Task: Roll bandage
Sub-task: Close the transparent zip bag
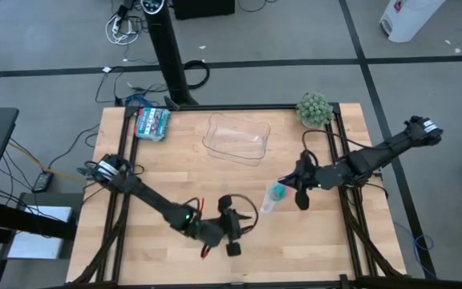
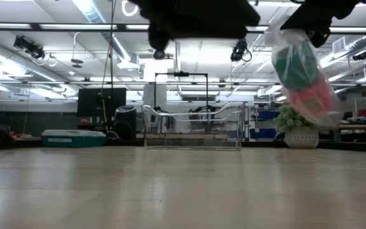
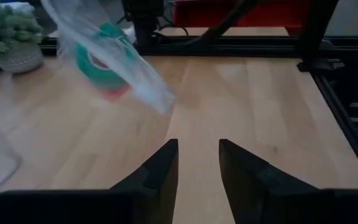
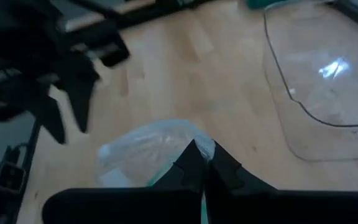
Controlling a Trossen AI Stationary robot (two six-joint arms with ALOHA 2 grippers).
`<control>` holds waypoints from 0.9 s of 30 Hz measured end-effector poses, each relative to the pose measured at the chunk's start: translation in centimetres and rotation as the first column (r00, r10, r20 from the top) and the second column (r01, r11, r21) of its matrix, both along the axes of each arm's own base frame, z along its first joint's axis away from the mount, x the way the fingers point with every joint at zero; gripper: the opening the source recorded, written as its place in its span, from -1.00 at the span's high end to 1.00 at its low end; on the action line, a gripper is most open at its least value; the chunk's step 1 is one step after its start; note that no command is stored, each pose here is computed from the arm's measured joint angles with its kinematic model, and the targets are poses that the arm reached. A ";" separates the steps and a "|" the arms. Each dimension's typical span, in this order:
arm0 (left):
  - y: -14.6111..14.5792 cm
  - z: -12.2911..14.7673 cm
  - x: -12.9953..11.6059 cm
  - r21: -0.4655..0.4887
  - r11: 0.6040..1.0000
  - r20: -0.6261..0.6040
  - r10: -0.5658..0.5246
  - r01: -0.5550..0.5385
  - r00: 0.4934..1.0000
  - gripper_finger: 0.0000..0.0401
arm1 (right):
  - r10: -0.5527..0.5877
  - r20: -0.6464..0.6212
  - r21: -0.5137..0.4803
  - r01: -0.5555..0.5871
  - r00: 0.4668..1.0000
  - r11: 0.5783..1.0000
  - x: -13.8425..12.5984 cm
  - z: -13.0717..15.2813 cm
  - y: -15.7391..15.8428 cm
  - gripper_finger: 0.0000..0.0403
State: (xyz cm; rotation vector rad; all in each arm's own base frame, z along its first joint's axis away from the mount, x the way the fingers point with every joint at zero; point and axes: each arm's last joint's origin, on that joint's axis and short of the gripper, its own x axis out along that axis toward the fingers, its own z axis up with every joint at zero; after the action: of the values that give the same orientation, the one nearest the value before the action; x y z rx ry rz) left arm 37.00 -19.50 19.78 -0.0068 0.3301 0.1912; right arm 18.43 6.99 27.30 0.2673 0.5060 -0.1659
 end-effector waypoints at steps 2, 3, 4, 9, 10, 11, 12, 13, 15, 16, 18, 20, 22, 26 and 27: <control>1.2 -0.5 0.4 -0.010 1.000 0.012 -0.012 0.012 1.000 0.39 | -0.023 0.044 0.011 0.022 0.999 1.000 -0.8 -0.4 -0.1 1.00; 1.9 -0.8 0.5 -0.011 1.000 0.020 -0.007 0.007 1.000 0.39 | -0.036 0.069 0.012 0.036 0.997 0.999 -1.0 -0.6 -0.2 1.00; 2.6 -1.1 0.6 -0.008 1.000 0.025 -0.004 0.004 1.000 0.39 | -0.050 0.095 0.016 0.048 0.994 0.999 -1.2 -0.7 -0.3 1.00; 6.6 -2.0 1.6 -0.075 0.997 0.074 -0.017 0.022 0.997 0.39 | -0.117 0.168 -0.012 0.121 0.979 0.993 -1.8 -0.9 -0.7 1.00; 7.3 -2.2 1.7 -0.091 0.995 0.085 -0.022 0.030 0.996 0.39 | -0.130 0.177 -0.022 0.136 0.976 0.991 -1.8 -1.0 -0.8 1.00; 8.2 -2.3 1.9 -0.106 0.994 0.098 -0.029 0.039 0.995 0.39 | -0.143 0.192 -0.033 0.152 0.971 0.988 -1.8 -1.0 -0.8 1.00; 8.9 -2.4 1.9 -0.119 0.992 0.112 -0.033 0.046 0.993 0.39 | -0.156 0.210 -0.044 0.169 0.965 0.985 -1.7 -0.9 -0.8 1.00; 9.6 -2.5 2.0 -0.136 0.989 0.125 -0.033 0.050 0.992 0.39 | -0.176 0.221 -0.059 0.193 0.959 0.979 -1.7 -0.9 -0.9 1.00; 11.1 -2.7 2.1 -0.161 0.986 0.144 -0.019 0.043 0.989 0.39 | -0.213 0.237 -0.088 0.239 0.948 0.967 -1.7 -1.0 -1.0 1.00; 11.7 -2.9 2.0 -0.165 0.986 0.147 -0.013 0.037 0.989 0.39 | -0.229 0.243 -0.092 0.257 0.943 0.962 -1.7 -1.0 -1.1 1.00; 12.6 -3.2 1.8 -0.174 0.983 0.173 -0.030 0.061 0.984 0.38 | -0.248 0.247 -0.101 0.280 0.937 0.955 -1.8 -1.0 -1.2 1.00; 13.3 -3.3 1.5 -0.181 0.978 0.216 -0.065 0.106 0.974 0.33 | -0.268 0.250 -0.105 0.301 0.930 0.948 -1.7 -1.1 -1.2 1.00; 13.9 -3.4 1.3 -0.173 0.978 0.251 -0.075 0.120 0.965 0.25 | -0.282 0.257 -0.106 0.317 0.924 0.943 -1.5 -1.3 -1.1 1.00; 15.2 -3.6 1.0 -0.175 0.980 0.272 -0.042 0.093 0.961 0.08 | -0.298 0.290 -0.110 0.341 0.909 0.934 -1.2 -1.8 -1.0 1.00; 15.5 -3.5 1.1 -0.174 0.981 0.276 -0.035 0.086 0.961 0.04 | -0.303 0.298 -0.105 0.346 0.905 0.932 -1.1 -1.9 -1.0 1.00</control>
State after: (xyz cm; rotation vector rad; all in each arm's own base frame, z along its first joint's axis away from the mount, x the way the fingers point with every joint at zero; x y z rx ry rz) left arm 38.07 -4.05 16.27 -0.2046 0.0725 0.0961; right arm 17.34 6.02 25.36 0.2155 0.1632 -0.4862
